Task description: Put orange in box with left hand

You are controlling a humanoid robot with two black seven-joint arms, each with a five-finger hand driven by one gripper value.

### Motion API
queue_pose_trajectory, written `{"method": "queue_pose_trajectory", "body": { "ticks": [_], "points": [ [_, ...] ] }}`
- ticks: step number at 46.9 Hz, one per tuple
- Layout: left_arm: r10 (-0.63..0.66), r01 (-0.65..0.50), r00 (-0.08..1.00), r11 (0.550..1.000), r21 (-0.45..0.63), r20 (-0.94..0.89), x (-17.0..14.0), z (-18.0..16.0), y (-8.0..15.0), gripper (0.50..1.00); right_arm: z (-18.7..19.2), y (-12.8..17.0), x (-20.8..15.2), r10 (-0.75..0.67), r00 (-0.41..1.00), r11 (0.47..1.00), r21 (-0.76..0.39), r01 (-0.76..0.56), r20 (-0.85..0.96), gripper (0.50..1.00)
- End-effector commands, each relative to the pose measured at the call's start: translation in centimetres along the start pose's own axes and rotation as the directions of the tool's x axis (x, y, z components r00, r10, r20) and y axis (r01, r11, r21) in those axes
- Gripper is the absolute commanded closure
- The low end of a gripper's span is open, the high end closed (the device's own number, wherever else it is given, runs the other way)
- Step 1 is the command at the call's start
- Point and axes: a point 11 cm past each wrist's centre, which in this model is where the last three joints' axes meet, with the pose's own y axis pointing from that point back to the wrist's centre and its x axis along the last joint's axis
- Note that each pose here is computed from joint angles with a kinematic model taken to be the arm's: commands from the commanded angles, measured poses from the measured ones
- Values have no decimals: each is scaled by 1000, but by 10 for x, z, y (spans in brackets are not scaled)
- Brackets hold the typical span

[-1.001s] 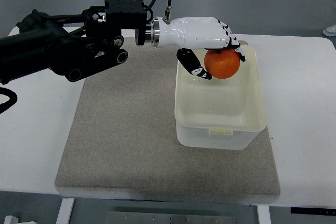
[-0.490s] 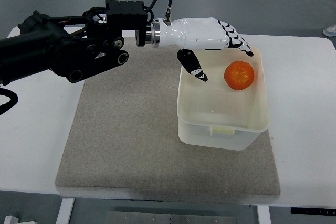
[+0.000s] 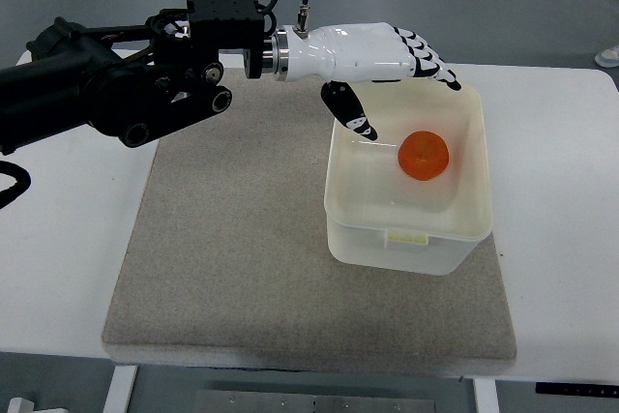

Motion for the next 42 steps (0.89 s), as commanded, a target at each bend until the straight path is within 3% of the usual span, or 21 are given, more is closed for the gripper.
{"method": "queue_pose_trajectory", "body": {
  "ticks": [1, 22, 32, 42],
  "points": [
    [1, -1, 1000, 999, 36, 4, 1, -11, 6, 555, 0, 0, 0, 0, 1000, 1000, 0, 0, 0, 556],
    [33, -56, 996, 955, 292, 85, 9, -86, 57, 555, 0, 0, 0, 0, 1000, 1000, 0, 0, 0, 556],
    [29, -57, 997, 893, 447, 69, -8, -126, 99, 555, 0, 0, 0, 0, 1000, 1000, 0, 0, 0, 556],
    [208, -178, 978, 797, 576, 15, -2, -153, 133, 557, 0, 0, 0, 0, 1000, 1000, 0, 0, 0, 556]
  ]
}}
